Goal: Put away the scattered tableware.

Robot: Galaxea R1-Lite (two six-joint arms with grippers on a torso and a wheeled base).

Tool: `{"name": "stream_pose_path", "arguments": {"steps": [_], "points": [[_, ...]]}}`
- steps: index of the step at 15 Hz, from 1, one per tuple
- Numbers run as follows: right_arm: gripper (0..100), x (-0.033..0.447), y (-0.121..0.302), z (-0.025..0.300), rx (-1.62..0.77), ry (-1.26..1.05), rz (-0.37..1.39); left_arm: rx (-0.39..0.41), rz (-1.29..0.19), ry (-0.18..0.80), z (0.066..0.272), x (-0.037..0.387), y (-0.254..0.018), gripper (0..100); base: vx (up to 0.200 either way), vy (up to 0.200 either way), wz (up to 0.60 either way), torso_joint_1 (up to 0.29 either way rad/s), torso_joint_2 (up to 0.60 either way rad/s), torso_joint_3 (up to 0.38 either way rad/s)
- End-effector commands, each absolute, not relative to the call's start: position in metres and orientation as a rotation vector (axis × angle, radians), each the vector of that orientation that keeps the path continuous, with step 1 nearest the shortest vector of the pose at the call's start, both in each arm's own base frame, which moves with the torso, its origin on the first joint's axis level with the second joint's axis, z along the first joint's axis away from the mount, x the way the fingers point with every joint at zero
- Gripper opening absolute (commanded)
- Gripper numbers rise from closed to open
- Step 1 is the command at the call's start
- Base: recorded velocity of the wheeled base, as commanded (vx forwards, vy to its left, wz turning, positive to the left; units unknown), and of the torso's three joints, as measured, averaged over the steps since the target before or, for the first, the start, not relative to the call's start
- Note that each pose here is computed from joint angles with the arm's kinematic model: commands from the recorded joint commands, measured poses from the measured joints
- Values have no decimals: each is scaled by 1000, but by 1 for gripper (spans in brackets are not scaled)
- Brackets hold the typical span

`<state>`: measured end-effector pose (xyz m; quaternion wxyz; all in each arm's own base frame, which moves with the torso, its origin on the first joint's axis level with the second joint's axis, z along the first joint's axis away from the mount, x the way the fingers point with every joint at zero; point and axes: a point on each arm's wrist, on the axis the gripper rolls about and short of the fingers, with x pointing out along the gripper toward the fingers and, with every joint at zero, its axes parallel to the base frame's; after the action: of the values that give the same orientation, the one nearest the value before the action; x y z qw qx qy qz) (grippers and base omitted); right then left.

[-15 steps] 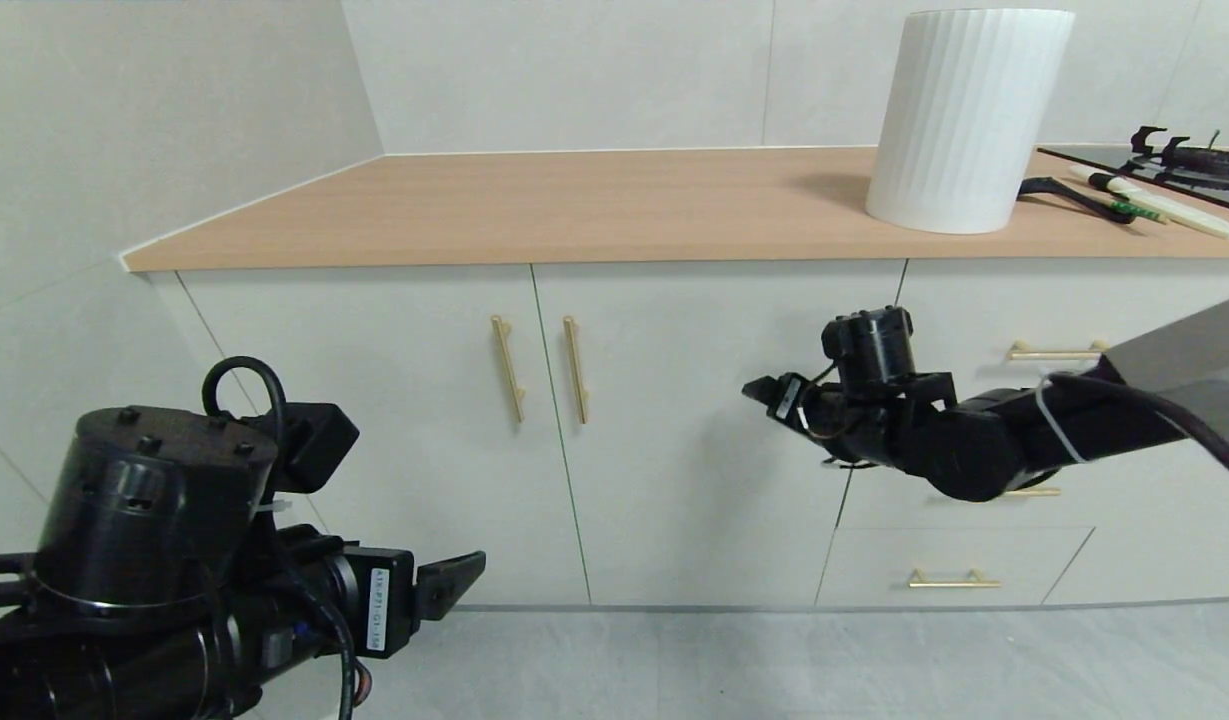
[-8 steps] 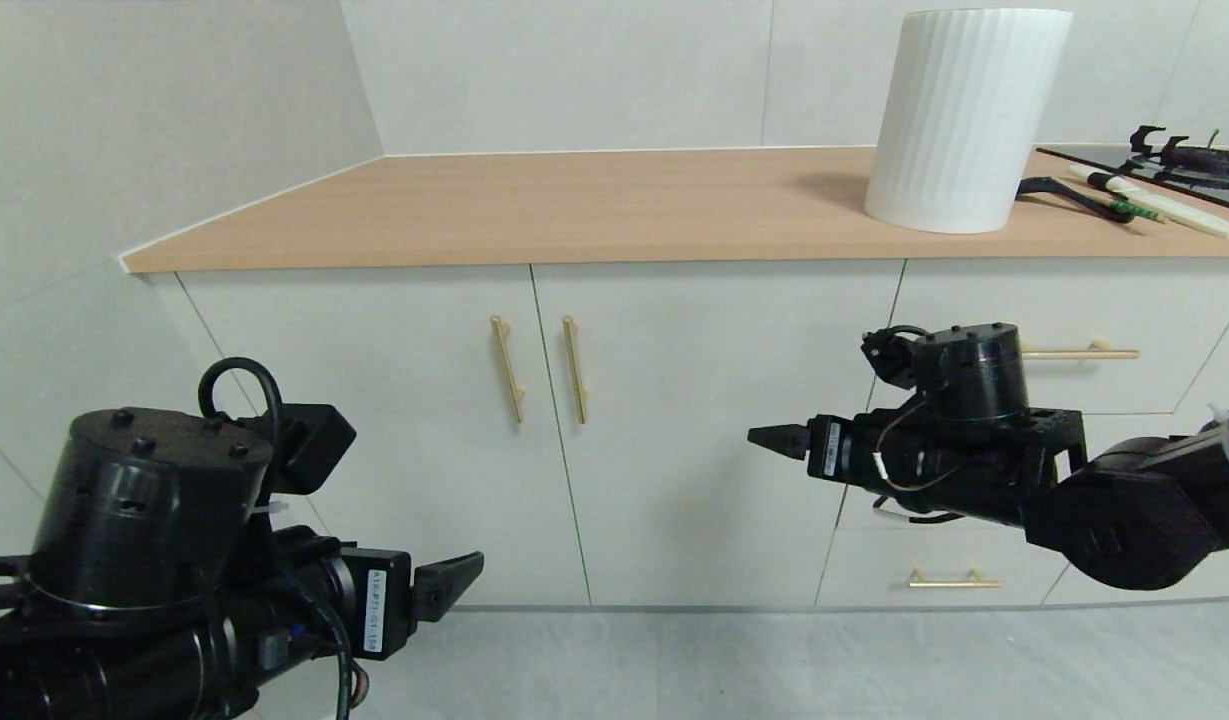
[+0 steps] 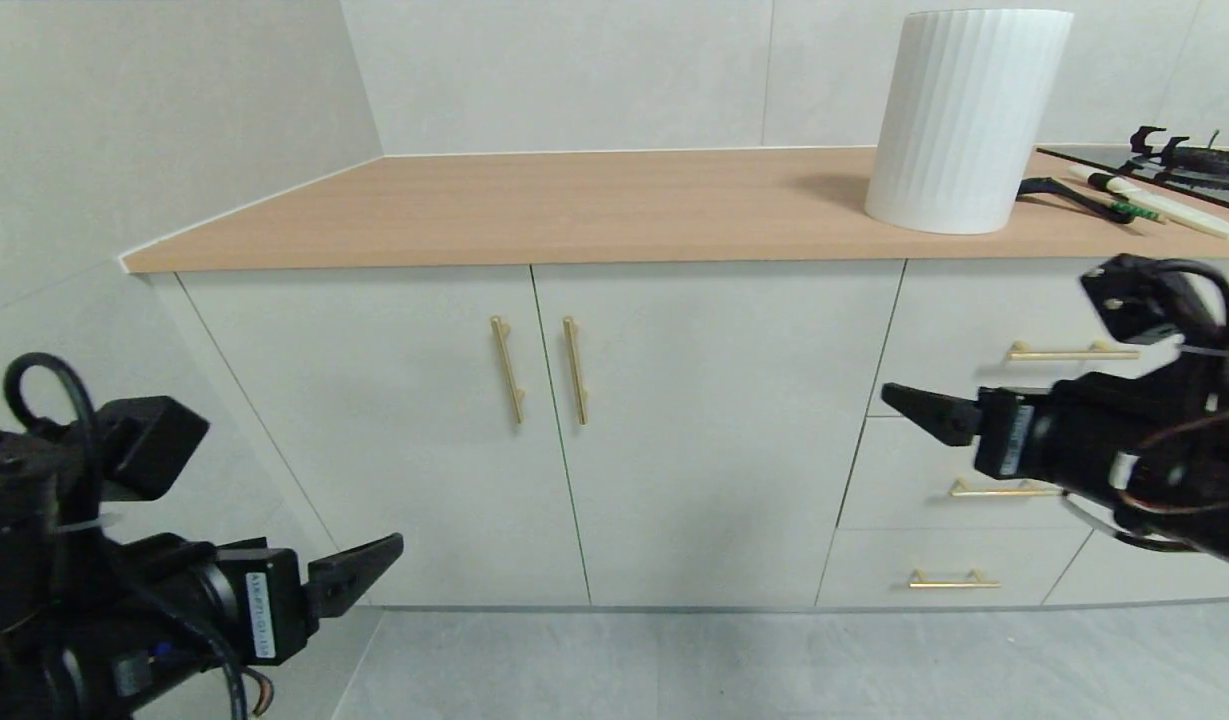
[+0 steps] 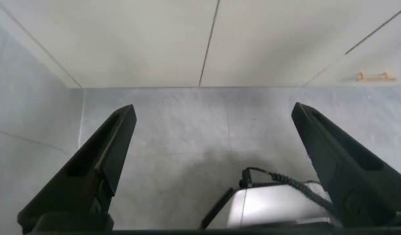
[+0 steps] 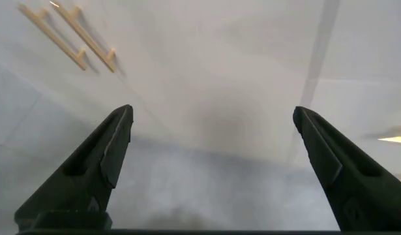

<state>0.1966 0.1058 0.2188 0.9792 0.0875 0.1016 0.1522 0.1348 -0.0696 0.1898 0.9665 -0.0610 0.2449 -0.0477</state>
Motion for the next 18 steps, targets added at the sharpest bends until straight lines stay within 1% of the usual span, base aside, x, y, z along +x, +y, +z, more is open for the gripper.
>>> {"name": "stream_pose_path", "arguments": {"steps": [1,2,3,4,5,6,7,9,12,13,14,15,16,17,18], "points": [[100,116,59,234,154,44,252,-167,-108,407,191,100,-48,100,0,0,0,0,0,0],[100,82,38,235,157,32,215,-160,-119,360,183,78,-35,100,0,0,0,0,0,0],[100,60,25,232,155,30,181,-101,-106,324,173,63,-25,100,0,0,0,0,0,0],[100,46,14,228,150,37,123,-22,-73,289,166,52,-16,100,0,0,0,0,0,0],[100,36,7,225,148,37,77,32,-48,259,162,44,-10,100,0,0,0,0,0,0],[100,36,7,225,148,37,77,32,-48,259,162,44,-10,100,0,0,0,0,0,0],[100,3,-6,215,154,-9,-19,73,-8,116,163,18,1,100,0,0,0,0,0,0],[100,-27,-12,203,89,-62,-91,47,19,42,160,3,7,100,0,0,0,0,0,0],[100,-65,-13,176,0,-108,-196,35,121,8,143,-22,13,100,0,0,0,0,0,0],[100,-66,-10,175,-1,-110,-233,34,155,6,137,-28,13,100,0,0,0,0,0,0],[100,-76,-6,171,-8,-164,-244,31,194,-13,131,-34,12,100,0,0,0,0,0,0],[100,-78,-5,168,-14,-174,-211,28,207,-13,129,-34,12,100,0,0,0,0,0,0],[100,-77,-4,162,-35,-159,-189,7,259,-6,126,-32,11,100,0,0,0,0,0,0],[100,-76,-5,161,-29,-150,-233,2,313,-20,123,-35,9,100,0,0,0,0,0,0],[100,-72,-6,155,-29,-125,-257,19,327,-55,114,-40,7,100,0,0,0,0,0,0]]}}
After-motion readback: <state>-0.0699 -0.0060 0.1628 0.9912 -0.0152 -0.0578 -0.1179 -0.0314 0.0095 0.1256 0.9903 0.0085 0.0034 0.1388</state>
